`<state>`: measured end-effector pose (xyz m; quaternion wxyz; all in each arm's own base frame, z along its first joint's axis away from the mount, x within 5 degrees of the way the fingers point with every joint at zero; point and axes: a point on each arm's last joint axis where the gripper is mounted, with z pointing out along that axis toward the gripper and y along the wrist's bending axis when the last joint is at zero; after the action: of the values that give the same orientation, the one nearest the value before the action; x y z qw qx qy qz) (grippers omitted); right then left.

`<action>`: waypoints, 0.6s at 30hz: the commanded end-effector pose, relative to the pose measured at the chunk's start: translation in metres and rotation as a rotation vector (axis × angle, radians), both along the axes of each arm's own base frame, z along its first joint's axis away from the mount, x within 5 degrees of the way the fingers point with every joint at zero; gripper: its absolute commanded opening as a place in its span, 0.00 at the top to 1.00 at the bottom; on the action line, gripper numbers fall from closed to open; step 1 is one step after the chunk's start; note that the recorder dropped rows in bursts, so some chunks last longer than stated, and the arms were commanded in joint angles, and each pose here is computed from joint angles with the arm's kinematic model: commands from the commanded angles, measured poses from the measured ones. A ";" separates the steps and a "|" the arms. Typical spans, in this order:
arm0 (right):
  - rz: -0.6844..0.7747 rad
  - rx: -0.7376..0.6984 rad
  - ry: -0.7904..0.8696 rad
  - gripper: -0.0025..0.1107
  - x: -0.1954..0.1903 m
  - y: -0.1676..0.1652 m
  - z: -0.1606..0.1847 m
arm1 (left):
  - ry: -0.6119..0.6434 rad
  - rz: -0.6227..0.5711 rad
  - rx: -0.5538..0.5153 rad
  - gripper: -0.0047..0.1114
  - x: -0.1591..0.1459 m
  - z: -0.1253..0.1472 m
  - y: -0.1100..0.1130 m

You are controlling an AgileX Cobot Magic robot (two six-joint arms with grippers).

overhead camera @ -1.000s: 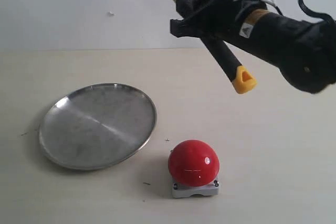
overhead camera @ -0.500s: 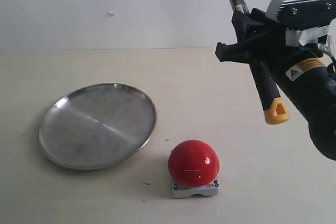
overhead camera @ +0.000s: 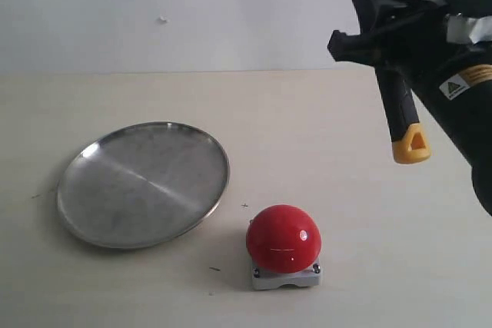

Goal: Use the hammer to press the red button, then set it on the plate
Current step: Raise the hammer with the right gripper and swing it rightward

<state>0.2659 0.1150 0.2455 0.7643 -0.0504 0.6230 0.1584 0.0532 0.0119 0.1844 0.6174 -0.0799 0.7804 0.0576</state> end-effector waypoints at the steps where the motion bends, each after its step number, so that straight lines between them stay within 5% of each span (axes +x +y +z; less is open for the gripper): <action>1: 0.078 0.082 -0.174 0.98 -0.022 -0.003 0.033 | -0.011 -0.007 0.001 0.96 0.000 0.001 0.000; 18: 0.051 0.069 -0.314 0.98 -0.076 -0.030 0.058 | -0.011 -0.007 0.001 0.96 0.000 0.001 0.000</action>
<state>0.1945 0.0877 0.2975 0.8311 -0.0679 0.5176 0.1919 0.0532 0.0119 0.1844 0.6174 -0.0799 0.7804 0.0576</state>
